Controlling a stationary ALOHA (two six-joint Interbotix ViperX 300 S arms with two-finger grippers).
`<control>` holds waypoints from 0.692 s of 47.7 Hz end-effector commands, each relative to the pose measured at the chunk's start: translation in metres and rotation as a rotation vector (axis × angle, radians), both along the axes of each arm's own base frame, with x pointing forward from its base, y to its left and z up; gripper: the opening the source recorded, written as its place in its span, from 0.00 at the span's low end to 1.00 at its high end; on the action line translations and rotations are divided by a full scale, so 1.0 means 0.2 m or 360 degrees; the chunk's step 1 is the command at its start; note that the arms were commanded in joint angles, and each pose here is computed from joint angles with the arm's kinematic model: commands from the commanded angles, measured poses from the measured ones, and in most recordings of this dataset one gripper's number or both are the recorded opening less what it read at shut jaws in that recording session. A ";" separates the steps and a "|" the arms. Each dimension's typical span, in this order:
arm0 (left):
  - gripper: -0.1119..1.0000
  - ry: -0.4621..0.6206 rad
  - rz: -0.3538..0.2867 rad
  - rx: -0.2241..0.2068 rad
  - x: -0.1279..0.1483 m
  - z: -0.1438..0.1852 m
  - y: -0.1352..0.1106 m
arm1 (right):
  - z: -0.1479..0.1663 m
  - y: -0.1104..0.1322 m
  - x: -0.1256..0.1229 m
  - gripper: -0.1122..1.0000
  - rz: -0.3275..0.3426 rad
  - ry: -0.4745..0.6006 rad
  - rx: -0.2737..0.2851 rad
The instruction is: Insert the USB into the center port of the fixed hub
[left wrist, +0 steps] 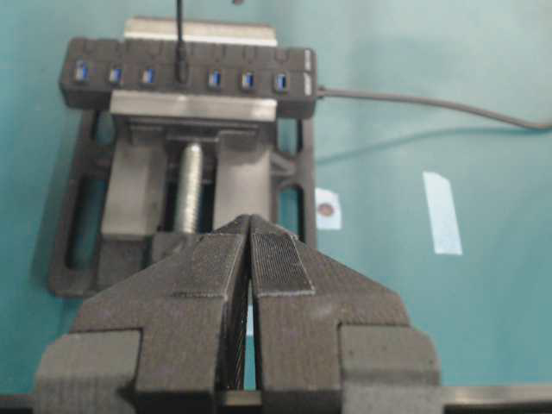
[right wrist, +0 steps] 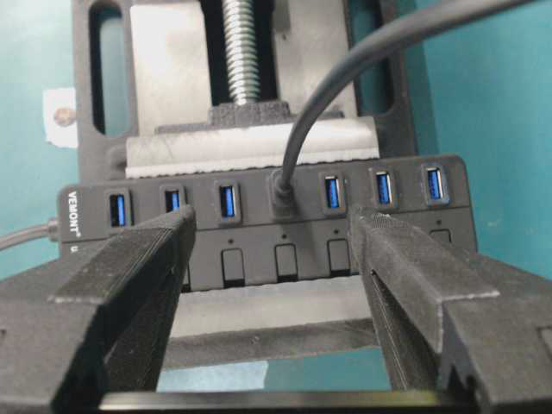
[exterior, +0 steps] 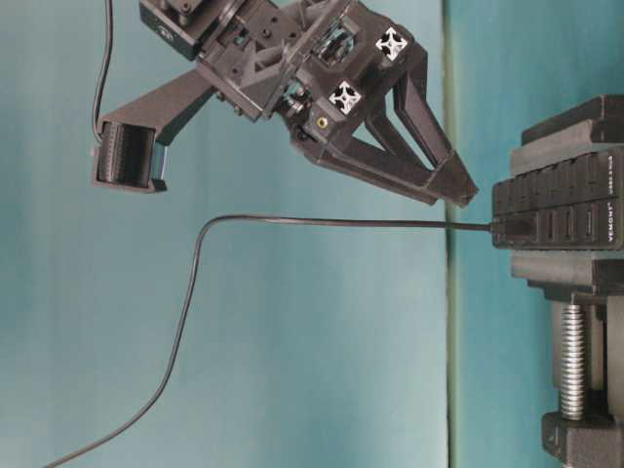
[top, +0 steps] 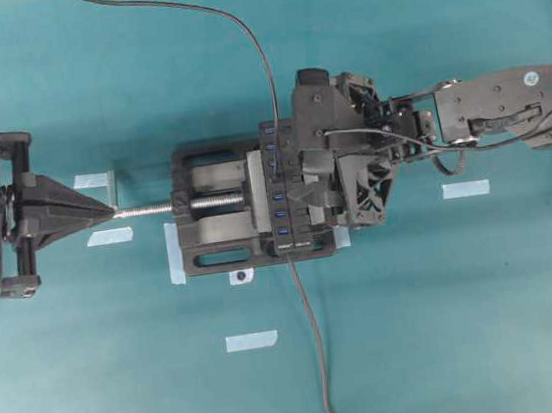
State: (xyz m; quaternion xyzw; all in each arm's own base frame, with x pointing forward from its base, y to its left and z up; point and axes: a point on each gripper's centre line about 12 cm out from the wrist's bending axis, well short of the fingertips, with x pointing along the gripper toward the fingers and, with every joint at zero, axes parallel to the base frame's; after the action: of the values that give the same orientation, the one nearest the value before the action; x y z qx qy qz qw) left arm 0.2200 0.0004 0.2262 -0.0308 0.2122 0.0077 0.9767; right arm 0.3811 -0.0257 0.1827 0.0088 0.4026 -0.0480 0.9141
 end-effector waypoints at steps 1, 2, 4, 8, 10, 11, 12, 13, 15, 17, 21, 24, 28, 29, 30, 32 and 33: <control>0.10 -0.0039 0.0003 -0.0002 0.02 0.04 0.00 | 0.05 0.01 0.01 0.81 -0.0009 -0.0053 0.0014; 0.10 -0.0039 0.0002 0.0000 0.02 0.04 0.00 | 0.05 0.01 0.01 0.81 -0.0007 -0.0053 0.0012; 0.10 -0.0039 0.0002 0.0000 0.02 0.04 0.00 | 0.05 0.01 0.00 0.81 -0.0010 -0.0048 0.0014; 0.10 -0.0042 0.0002 0.0000 0.02 0.04 0.00 | 0.04 0.01 0.00 0.81 -0.0010 -0.0045 0.0014; 0.10 -0.0039 0.0000 0.0000 0.02 0.04 0.00 | 0.04 0.01 0.01 0.81 -0.0008 -0.0045 0.0012; 0.10 -0.0042 0.0002 0.0000 0.02 0.04 0.00 | 0.04 0.01 0.01 0.81 -0.0008 -0.0040 0.0012; 0.10 -0.0042 0.0000 0.0000 0.02 0.04 0.00 | 0.04 0.01 0.01 0.81 -0.0008 -0.0040 0.0012; 0.10 -0.0039 0.0003 -0.0002 0.02 0.04 0.00 | 0.04 0.01 0.01 0.81 -0.0007 -0.0043 0.0012; 0.10 -0.0042 0.0002 0.0000 0.02 0.04 0.00 | 0.04 0.01 0.01 0.81 -0.0010 -0.0041 0.0014; 0.10 -0.0042 0.0002 0.0000 0.02 0.04 0.00 | 0.03 0.01 0.01 0.81 -0.0007 -0.0038 0.0013; 0.10 -0.0042 0.0002 0.0000 0.02 0.04 0.00 | 0.03 0.01 0.01 0.81 -0.0009 -0.0038 0.0014; 0.10 -0.0042 0.0003 -0.0002 0.02 0.04 0.00 | 0.03 0.01 0.01 0.81 -0.0008 -0.0033 0.0013; 0.10 -0.0042 0.0000 0.0000 0.02 0.04 0.00 | 0.03 0.01 0.01 0.81 -0.0008 -0.0036 0.0013; 0.10 -0.0042 0.0000 0.0000 0.02 0.04 0.00 | 0.03 0.01 0.01 0.81 -0.0009 -0.0036 0.0014; 0.10 -0.0042 0.0002 0.0000 0.02 0.04 0.00 | 0.03 0.01 0.01 0.81 -0.0010 -0.0033 0.0014; 0.10 -0.0039 0.0002 0.0000 0.01 0.03 0.00 | 0.03 0.01 0.01 0.81 -0.0009 -0.0036 0.0014; 0.10 -0.0039 0.0000 0.0000 0.02 0.04 0.00 | 0.03 0.01 0.01 0.81 -0.0008 -0.0033 0.0013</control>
State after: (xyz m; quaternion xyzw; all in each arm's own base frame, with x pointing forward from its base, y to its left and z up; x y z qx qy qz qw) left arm 0.2198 0.0004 0.2266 -0.0308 0.2115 0.0076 0.9769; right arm 0.3813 -0.0258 0.1815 0.0088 0.4040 -0.0480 0.9135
